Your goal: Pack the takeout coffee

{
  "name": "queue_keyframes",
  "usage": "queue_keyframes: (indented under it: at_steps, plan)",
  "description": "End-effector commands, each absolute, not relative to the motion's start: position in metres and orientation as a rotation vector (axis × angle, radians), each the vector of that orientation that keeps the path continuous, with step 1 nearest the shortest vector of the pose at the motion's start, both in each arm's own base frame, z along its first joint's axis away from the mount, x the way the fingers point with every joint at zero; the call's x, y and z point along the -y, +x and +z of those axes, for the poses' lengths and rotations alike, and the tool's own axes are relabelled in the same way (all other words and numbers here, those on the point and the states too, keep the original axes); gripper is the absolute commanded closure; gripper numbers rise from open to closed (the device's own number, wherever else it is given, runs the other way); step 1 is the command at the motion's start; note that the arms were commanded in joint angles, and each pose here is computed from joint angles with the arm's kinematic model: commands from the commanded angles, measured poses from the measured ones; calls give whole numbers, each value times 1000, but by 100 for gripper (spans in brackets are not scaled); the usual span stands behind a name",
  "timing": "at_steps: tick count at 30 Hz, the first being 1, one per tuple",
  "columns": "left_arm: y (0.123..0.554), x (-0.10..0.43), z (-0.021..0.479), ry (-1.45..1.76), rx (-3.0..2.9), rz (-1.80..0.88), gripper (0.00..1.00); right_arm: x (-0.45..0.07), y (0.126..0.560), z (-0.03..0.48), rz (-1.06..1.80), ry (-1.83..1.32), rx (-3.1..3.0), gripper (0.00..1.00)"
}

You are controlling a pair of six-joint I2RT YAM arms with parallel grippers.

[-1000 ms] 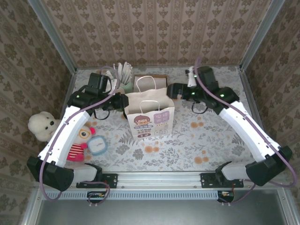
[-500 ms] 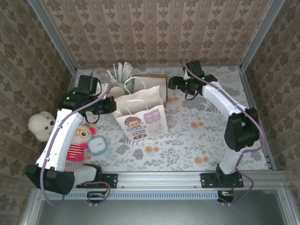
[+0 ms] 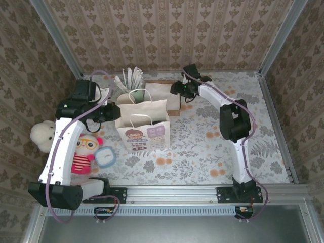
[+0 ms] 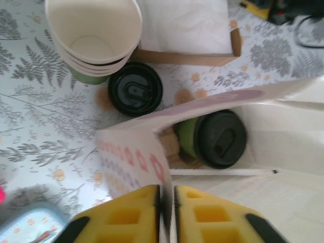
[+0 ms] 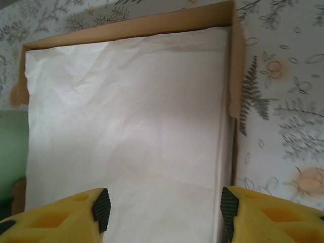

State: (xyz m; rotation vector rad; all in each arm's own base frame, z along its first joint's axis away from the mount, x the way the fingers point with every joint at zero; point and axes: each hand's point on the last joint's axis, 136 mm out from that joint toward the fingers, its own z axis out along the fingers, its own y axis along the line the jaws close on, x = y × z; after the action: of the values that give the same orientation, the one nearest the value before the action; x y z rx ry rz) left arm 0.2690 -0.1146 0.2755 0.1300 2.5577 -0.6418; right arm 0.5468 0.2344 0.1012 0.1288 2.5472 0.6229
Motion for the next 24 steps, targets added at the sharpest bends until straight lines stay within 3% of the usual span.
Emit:
queue_keyframes:
  at_steps: [1,8,14,18,24]
  plan:
    - [273,126,289,151,-2477,-740,74,-257,550,102,562,0,-2542,35]
    - [276,127,297,127,-2392,-769,49,-261,547,73,431,-70,-2617,35]
    - [271,128,301,153,-2369,-773,21,-261,537,57,285,-198,-2672,32]
    - [268,130,301,160,-2349,-793,14,-259,529,45,131,-299,-2708,32]
    - [271,130,292,155,-2366,-789,8,-260,523,34,-10,-372,-2720,46]
